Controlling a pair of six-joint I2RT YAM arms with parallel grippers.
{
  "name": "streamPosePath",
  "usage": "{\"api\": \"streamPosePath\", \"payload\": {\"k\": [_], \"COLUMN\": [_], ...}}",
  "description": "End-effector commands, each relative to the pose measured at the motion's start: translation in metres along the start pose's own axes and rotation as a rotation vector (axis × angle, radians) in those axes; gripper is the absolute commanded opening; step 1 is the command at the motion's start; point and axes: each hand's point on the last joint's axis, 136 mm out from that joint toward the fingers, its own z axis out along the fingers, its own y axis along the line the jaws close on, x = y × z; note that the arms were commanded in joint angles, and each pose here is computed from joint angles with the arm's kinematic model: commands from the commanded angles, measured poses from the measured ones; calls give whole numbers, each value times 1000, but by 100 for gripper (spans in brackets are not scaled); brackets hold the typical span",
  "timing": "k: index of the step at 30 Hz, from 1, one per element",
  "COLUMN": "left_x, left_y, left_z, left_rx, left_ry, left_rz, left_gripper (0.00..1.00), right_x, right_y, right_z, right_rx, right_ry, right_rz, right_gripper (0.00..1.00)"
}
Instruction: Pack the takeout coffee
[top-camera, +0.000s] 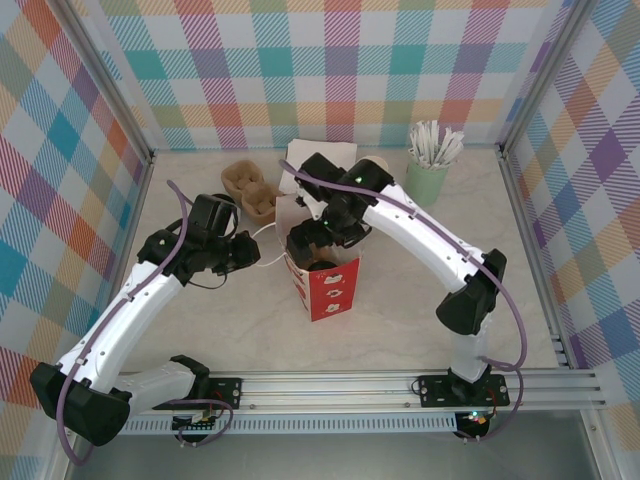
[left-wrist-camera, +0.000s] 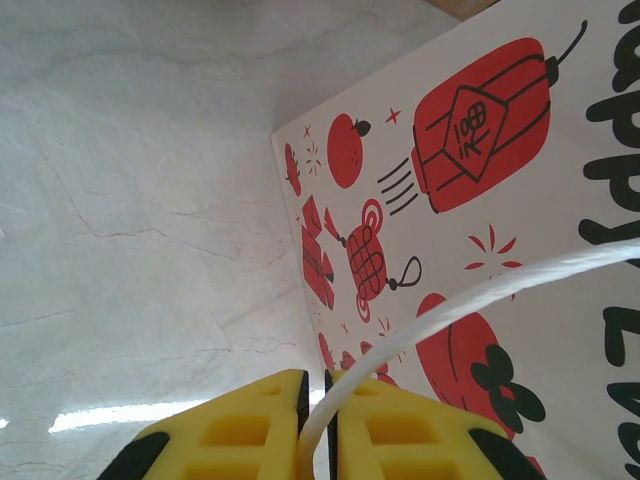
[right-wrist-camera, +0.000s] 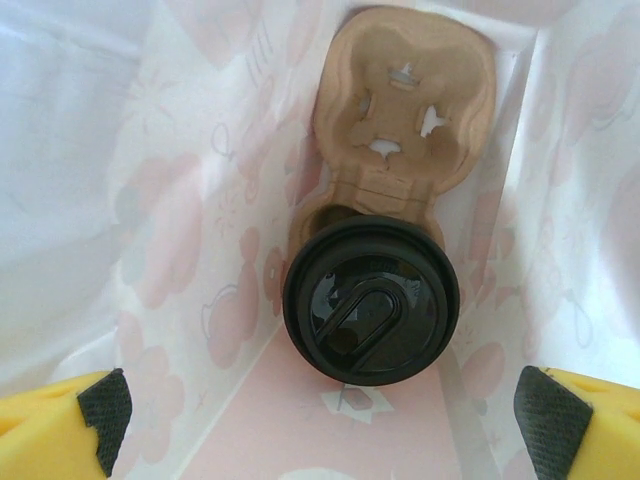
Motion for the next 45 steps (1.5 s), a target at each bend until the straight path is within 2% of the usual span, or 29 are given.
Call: {"api": "streamPosePath", "payload": {"k": [1,14,19,23,30,36,39,45], "left_x": [-5,-8,-7,-8,-8,-9,-11,-19], "left_y": [-3,-4,-4,-3,-3,-5,-6,-12], "left_z": [-5,-3,-2,-3,-3,-3,-4,-14], "left_rx": [-8,-13,-14,-15,-15,-10,-8,1], "left_ry": [-21,-18,-14,-18,-20,-24,-29,-54], "left_rz": [22,23,24,22,22,23,23,30], "left_gripper": [15,15,15,15,16,16,19,30], "right_x": [1,-2,0,2,13,34,46,67], "right_y": [-3,-13,-19,-28,-76,-129,-149,-185], "right_z": [-37,-100,-120,-131,-133,-127,-120,-95], "right_rx": [9,0,-42,-76,-63,29,53,113], "right_ry": [-73,-233,-287,-323,-335,-333,-322,-279], "right_rz": [-1,11,43,81,208,318,370,455], "right_gripper": [100,95,86,72,51,39,35,36]}}
